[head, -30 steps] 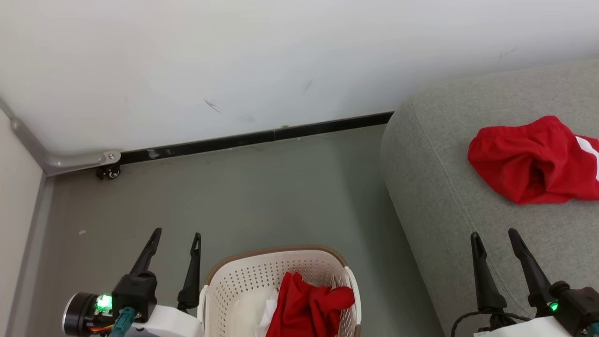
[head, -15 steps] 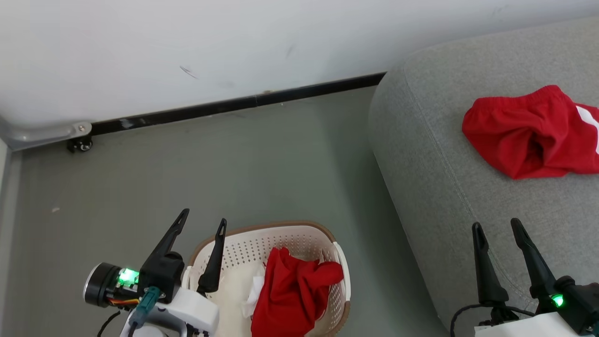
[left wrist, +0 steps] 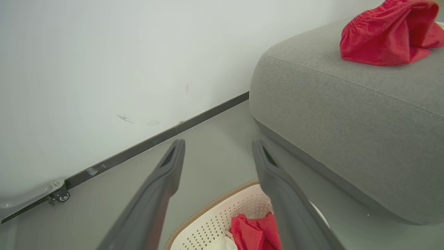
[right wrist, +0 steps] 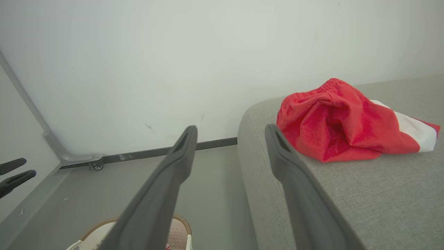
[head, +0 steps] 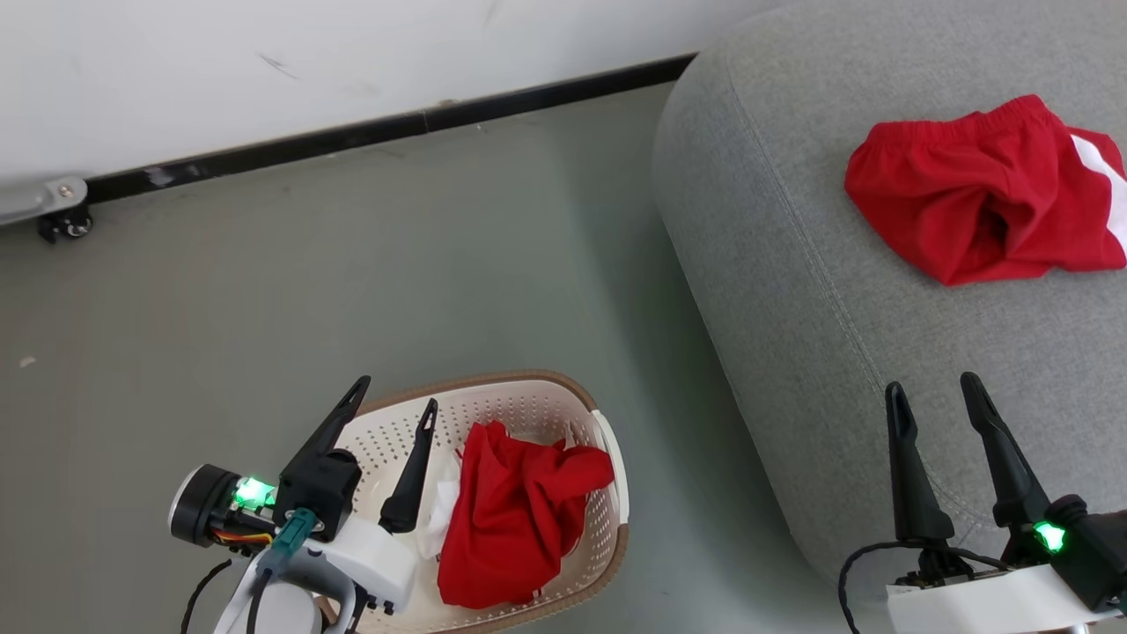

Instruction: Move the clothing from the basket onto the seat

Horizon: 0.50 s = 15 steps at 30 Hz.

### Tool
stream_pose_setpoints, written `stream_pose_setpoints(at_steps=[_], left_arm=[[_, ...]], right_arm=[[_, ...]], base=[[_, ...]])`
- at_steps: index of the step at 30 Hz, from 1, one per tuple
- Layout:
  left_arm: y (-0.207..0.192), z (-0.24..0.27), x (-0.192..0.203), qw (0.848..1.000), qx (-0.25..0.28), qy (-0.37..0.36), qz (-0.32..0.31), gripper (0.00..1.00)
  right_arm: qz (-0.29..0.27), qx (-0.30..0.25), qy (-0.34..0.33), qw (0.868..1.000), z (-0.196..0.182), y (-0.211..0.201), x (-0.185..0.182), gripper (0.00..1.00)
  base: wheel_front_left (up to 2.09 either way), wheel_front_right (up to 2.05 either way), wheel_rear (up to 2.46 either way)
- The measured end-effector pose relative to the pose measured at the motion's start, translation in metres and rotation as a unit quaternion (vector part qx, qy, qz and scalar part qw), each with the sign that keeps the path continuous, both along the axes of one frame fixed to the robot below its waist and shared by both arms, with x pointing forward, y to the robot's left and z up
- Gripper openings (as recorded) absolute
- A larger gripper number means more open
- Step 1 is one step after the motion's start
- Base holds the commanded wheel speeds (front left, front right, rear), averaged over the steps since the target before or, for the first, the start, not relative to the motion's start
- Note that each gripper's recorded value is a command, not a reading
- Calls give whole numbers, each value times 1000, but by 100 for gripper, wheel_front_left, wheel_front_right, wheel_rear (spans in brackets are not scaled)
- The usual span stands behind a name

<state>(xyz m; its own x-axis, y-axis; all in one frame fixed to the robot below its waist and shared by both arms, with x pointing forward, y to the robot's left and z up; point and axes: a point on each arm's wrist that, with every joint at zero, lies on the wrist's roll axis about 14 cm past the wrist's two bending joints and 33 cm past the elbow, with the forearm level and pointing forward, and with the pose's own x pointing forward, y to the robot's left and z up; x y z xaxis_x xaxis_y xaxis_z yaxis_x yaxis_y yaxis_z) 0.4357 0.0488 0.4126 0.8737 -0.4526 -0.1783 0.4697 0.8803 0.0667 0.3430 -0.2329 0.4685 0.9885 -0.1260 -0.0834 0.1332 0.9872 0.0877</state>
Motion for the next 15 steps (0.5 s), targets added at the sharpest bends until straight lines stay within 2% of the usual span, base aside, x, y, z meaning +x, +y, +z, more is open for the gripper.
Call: stream_pose_setpoints(at_steps=[15], left_arm=[[-19, -69, -6, 994, 40, 82, -57, 100]], right_arm=[[-14, -11, 7, 1000, -7, -10, 15, 100]], base=[[0, 0, 0]])
